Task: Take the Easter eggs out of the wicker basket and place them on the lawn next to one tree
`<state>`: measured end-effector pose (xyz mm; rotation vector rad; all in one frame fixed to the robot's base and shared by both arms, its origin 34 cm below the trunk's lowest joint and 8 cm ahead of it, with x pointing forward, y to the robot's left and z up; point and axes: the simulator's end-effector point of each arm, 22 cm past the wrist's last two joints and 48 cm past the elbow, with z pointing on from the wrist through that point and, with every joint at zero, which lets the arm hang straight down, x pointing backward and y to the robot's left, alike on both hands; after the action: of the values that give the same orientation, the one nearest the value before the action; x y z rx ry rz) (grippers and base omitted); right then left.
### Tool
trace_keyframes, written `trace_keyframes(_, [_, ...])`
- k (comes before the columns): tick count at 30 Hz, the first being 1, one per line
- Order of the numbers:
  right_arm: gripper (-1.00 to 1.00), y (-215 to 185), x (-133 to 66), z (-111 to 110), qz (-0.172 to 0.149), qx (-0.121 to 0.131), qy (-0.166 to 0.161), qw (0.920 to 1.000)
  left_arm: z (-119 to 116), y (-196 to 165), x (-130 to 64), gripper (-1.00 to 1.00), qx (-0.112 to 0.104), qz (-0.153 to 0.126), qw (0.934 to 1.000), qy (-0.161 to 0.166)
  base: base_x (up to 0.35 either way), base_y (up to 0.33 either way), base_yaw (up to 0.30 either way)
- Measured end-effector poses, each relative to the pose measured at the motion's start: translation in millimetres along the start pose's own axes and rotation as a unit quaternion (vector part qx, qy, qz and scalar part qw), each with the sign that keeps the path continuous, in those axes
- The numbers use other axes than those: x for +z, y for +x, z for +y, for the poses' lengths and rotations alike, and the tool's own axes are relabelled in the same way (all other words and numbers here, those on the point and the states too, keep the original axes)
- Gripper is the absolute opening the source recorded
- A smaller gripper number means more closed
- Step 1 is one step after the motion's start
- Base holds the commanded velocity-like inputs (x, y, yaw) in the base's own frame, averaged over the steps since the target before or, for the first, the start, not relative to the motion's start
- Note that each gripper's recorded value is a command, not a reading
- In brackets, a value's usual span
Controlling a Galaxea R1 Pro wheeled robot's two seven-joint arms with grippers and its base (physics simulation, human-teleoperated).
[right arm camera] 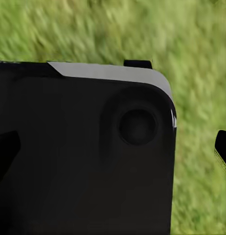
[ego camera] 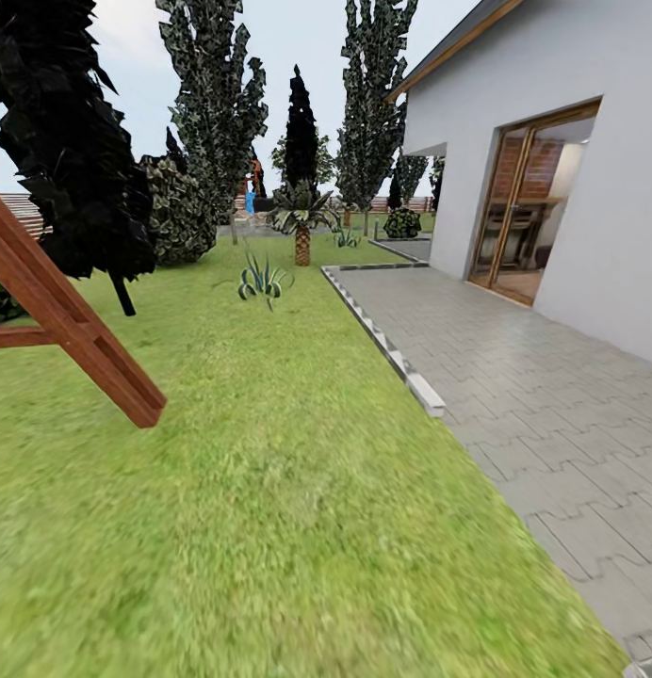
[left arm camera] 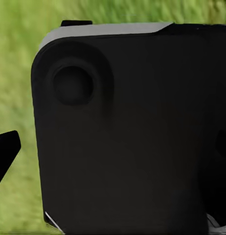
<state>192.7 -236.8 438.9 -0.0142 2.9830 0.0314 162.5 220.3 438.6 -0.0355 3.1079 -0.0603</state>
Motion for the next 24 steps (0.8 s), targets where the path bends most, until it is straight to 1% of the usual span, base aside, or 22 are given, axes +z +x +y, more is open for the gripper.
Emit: trace_keyframes(24, [1.0,-0.6,0.1,0.0,-0.001,0.0,0.0,1.0,0.6,2.4,0.0,1.0,-0.001,0.002,1.0,-0.001,0.333,0.0,0.0])
